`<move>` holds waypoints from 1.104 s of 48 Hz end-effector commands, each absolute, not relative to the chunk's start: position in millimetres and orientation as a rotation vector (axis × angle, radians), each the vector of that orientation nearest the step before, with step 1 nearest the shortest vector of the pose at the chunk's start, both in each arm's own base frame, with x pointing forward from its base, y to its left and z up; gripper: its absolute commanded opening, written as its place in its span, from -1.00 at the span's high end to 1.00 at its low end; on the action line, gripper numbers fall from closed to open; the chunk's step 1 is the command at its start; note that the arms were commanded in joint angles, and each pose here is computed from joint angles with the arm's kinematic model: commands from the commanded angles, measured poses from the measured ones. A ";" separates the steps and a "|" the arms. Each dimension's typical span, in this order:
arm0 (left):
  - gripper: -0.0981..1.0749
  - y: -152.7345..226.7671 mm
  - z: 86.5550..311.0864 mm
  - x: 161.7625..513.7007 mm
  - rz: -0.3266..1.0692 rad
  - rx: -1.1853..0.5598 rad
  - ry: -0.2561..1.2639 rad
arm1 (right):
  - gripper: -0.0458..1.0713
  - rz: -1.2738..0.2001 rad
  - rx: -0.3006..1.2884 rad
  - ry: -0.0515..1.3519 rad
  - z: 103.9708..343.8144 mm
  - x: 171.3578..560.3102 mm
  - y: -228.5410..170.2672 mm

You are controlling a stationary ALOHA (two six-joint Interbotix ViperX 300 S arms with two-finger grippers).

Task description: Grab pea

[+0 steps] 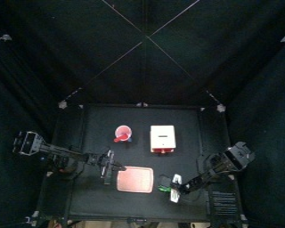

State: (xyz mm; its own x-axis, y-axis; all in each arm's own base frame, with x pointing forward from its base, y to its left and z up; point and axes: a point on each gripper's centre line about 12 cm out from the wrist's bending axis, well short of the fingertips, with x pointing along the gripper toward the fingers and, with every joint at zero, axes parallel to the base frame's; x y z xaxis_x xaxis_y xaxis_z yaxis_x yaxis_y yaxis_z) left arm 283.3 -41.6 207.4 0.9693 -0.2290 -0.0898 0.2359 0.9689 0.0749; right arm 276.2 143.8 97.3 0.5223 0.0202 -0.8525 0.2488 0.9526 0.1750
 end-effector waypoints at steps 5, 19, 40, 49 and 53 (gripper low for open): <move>0.09 -41.2 211.9 285.8 -0.231 0.081 0.062 | -0.33 -0.140 0.307 0.989 106.9 281.3 143.3; 0.09 -41.3 211.9 285.8 -0.232 0.082 0.062 | -0.32 -0.154 0.327 0.936 127.8 282.8 137.8; 0.09 -41.2 210.9 285.1 -0.232 0.084 0.065 | -0.32 -0.175 0.345 0.916 133.6 287.1 129.3; 0.09 -41.1 209.9 284.5 -0.231 0.083 0.068 | -0.31 -0.187 0.357 0.905 136.2 291.9 125.4; 0.10 -41.2 210.3 284.4 -0.232 0.084 0.067 | -0.31 -0.187 0.364 0.898 138.8 294.5 125.8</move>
